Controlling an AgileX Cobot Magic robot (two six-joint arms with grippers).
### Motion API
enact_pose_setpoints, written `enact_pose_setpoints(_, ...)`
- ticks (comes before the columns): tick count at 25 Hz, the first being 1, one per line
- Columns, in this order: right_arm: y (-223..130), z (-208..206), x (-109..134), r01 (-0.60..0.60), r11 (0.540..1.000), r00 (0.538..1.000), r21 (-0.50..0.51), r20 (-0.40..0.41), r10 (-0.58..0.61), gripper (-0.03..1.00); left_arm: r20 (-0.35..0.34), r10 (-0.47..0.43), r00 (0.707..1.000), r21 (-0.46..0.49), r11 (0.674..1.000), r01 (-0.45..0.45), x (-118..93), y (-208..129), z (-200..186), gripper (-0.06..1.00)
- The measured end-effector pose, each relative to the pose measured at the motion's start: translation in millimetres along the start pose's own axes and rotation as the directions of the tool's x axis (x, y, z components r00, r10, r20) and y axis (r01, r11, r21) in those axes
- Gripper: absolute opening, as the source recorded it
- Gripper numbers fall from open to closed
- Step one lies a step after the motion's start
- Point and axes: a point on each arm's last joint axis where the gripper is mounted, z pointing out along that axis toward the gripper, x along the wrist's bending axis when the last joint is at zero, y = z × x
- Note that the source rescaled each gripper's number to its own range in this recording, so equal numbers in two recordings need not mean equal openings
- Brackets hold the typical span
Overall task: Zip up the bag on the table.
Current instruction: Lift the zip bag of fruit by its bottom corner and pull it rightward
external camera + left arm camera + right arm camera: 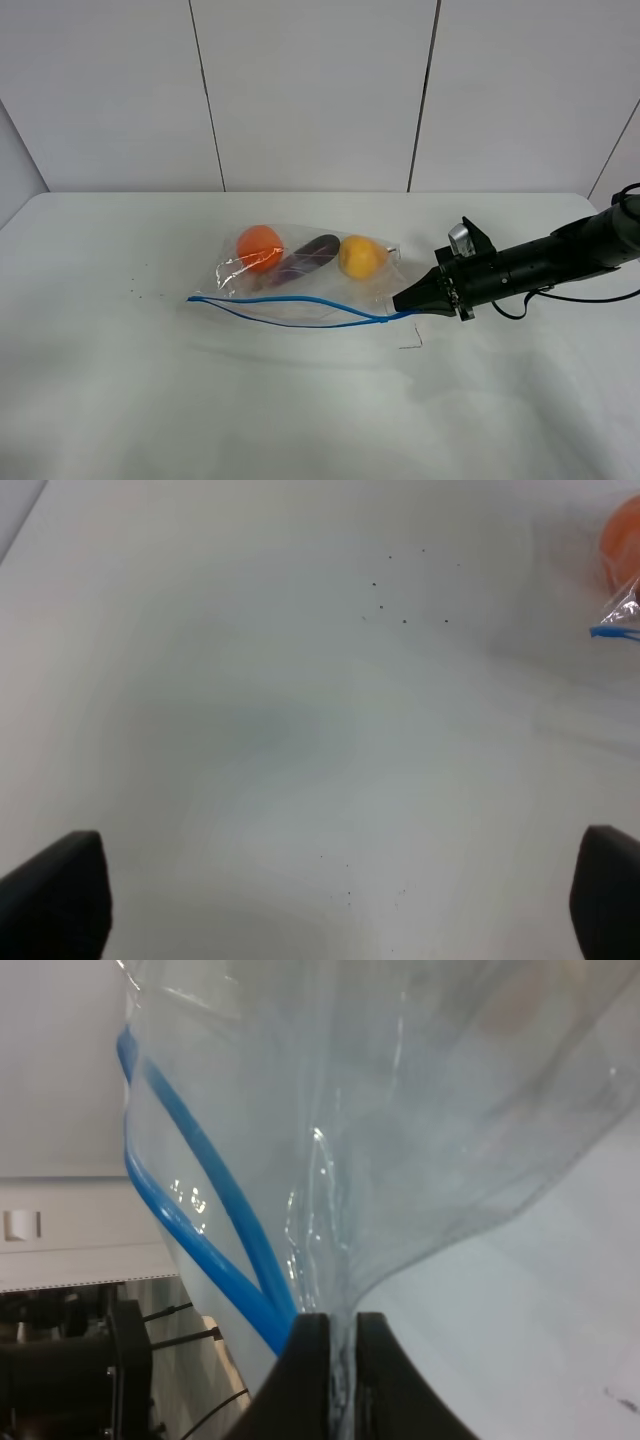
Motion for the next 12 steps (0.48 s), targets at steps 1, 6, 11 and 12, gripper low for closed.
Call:
enact_pose_setpoints(1, 0.0, 0.0, 0.0, -0.006, 1.0, 1.0, 0.0, 0.0, 0.006, 0.0, 0.0, 0.0, 1.0, 0.0, 1.0, 0.0, 0.0, 0.0, 0.0, 1.0)
enact_pose_setpoints(6, 0.0, 0.0, 0.0, -0.036, 0.999, 0.999, 0.0, 0.0, 0.036, 0.0, -0.015, 0.009, 1.0, -0.002, 1.0, -0.009, 1.4, 0.2, 0.0, 1.0)
enact_pose_setpoints(11, 0.7, -1.7, 3.4, -0.044, 0.999, 0.999, -0.004, 0.001, 0.044, 0.0, -0.039, 0.022, 0.999, -0.005, 1.0, -0.022, 3.5, 0.5, -0.1, 1.0)
enact_pose_setpoints(12, 1.2, -2.8, 5.6, -0.041, 0.999, 0.999, -0.007, 0.002, 0.041, 0.0, -0.039, 0.022, 0.999, -0.005, 1.0, -0.022, 3.5, 0.5, -0.1, 1.0)
